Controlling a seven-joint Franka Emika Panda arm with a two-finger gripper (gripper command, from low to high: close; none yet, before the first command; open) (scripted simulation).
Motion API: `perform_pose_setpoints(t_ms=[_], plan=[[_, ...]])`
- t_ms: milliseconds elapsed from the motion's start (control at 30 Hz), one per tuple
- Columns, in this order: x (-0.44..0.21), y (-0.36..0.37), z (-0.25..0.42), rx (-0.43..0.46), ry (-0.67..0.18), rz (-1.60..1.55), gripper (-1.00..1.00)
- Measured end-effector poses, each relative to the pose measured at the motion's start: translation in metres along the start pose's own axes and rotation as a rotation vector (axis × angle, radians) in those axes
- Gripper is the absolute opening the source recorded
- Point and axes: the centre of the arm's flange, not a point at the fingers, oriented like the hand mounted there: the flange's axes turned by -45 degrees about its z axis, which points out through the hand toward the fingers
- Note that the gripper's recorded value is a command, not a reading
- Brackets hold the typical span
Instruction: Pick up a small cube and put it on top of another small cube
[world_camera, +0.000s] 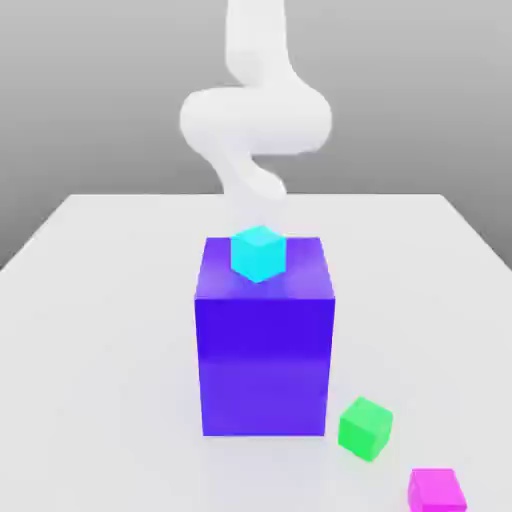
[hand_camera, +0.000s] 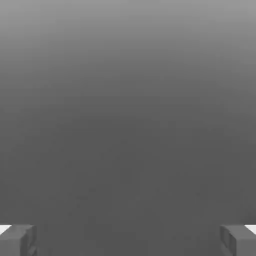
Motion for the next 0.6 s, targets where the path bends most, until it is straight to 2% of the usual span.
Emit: perform_pose_setpoints(t_ms=[300, 600], plan=[[-0.010, -0.056, 0.158, 0.087, -0.212, -0.435, 0.00], [-0.072, -0.126, 0.300, 0.257, -0.386, -0.868, 0.00]])
